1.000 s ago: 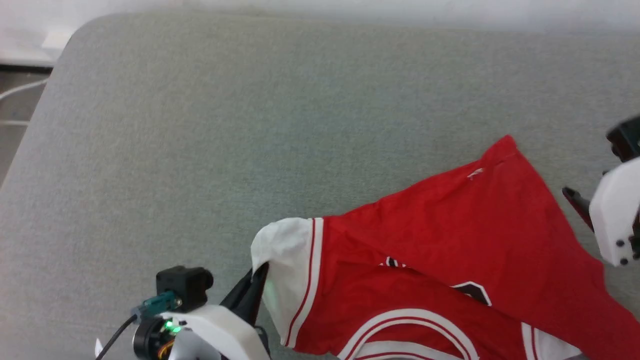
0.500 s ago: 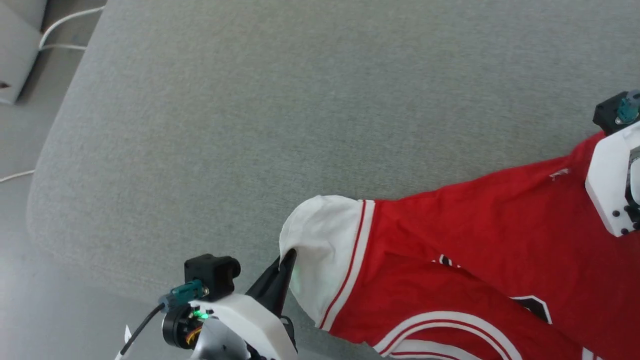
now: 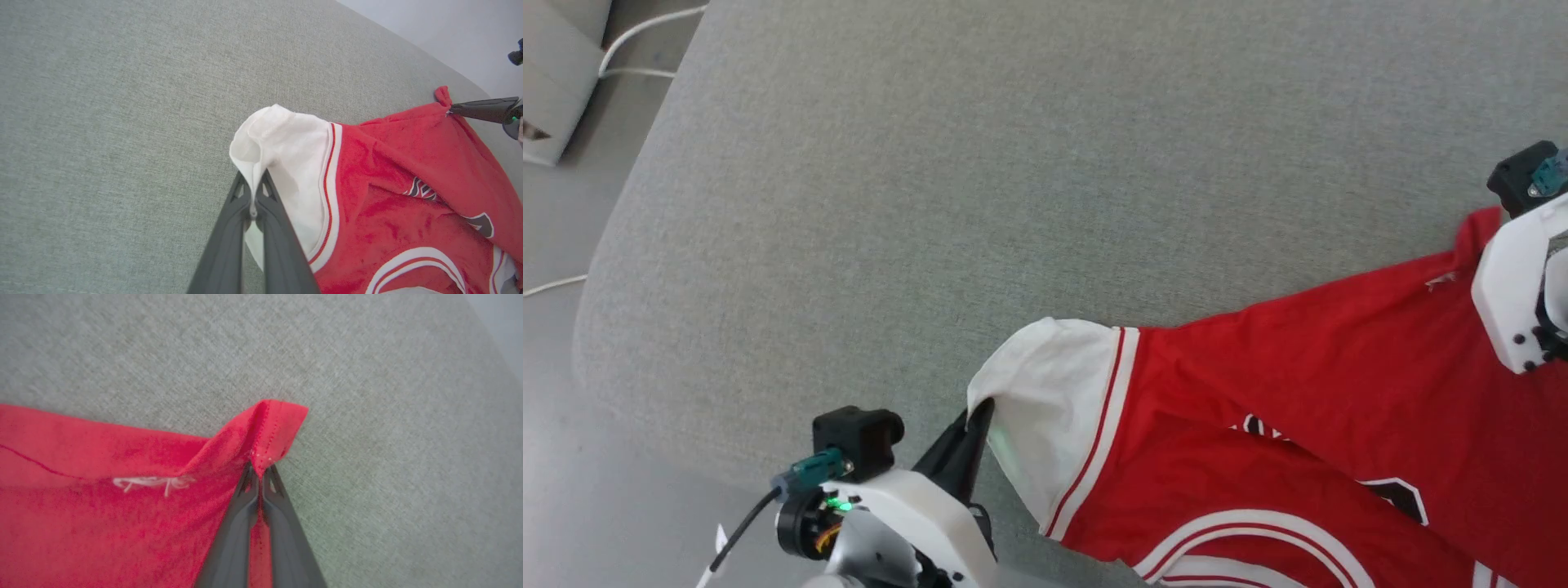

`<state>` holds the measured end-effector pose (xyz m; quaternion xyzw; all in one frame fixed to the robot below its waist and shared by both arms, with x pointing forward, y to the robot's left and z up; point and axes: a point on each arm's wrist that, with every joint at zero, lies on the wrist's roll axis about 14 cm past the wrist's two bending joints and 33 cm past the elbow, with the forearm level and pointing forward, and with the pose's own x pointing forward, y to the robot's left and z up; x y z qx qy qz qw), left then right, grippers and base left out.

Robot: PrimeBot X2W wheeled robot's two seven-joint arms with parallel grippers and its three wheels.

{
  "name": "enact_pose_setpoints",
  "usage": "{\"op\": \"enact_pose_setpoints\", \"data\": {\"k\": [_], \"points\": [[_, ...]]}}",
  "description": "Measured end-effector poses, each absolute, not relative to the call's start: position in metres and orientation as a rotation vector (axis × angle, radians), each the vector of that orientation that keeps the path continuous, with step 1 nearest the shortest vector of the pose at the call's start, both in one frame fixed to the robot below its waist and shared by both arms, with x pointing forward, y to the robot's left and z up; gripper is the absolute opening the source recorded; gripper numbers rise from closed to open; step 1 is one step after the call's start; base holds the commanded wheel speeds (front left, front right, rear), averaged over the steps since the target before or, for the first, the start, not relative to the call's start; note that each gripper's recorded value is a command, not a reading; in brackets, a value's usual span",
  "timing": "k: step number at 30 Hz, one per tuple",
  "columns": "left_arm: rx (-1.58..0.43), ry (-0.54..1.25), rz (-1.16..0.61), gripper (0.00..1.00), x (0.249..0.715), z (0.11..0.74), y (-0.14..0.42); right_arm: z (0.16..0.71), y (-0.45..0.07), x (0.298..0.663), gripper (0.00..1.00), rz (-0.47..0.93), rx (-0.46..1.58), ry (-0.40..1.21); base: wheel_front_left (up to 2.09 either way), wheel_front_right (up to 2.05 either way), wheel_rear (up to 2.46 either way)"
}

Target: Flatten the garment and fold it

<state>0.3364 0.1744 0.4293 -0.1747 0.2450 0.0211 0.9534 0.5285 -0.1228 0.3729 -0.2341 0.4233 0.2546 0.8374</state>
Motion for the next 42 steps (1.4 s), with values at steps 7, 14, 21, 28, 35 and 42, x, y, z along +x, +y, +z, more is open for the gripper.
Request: {"op": "enact_pose_setpoints", "data": {"k": [7,14,21,28,35,42], "points": [[-0.308,0.413,0.015,0.0,0.343,0.455,0.185,0.425,-0.118,0.537,0.0,0.511,-0.364,0.693,0.0,0.0,0.0],[-0.234,0.224,-0.033,0.0,0.355,0.517,0.196,0.512,-0.135,0.537,0.0,0.447,-0.292,0.455,0.0,0.0,0.0],[-0.171,-0.082,-0.111,0.0,0.376,0.614,0.192,0.606,-0.161,0.514,0.0,0.379,-0.17,0.225,0.0,0.0,0.0],[-0.145,-0.394,-0.209,0.0,0.376,0.714,0.175,0.691,-0.185,0.47,0.0,0.321,-0.153,-0.007,0.0,0.0,0.0],[-0.137,-0.691,-0.301,0.0,0.359,0.805,0.155,0.748,-0.202,0.423,0.0,0.275,-0.185,-0.178,0.0,0.0,0.0],[-0.129,-0.863,-0.342,0.0,0.352,0.856,0.146,0.768,-0.209,0.406,0.0,0.252,-0.194,-0.262,0.0,0.0,0.0]]}}
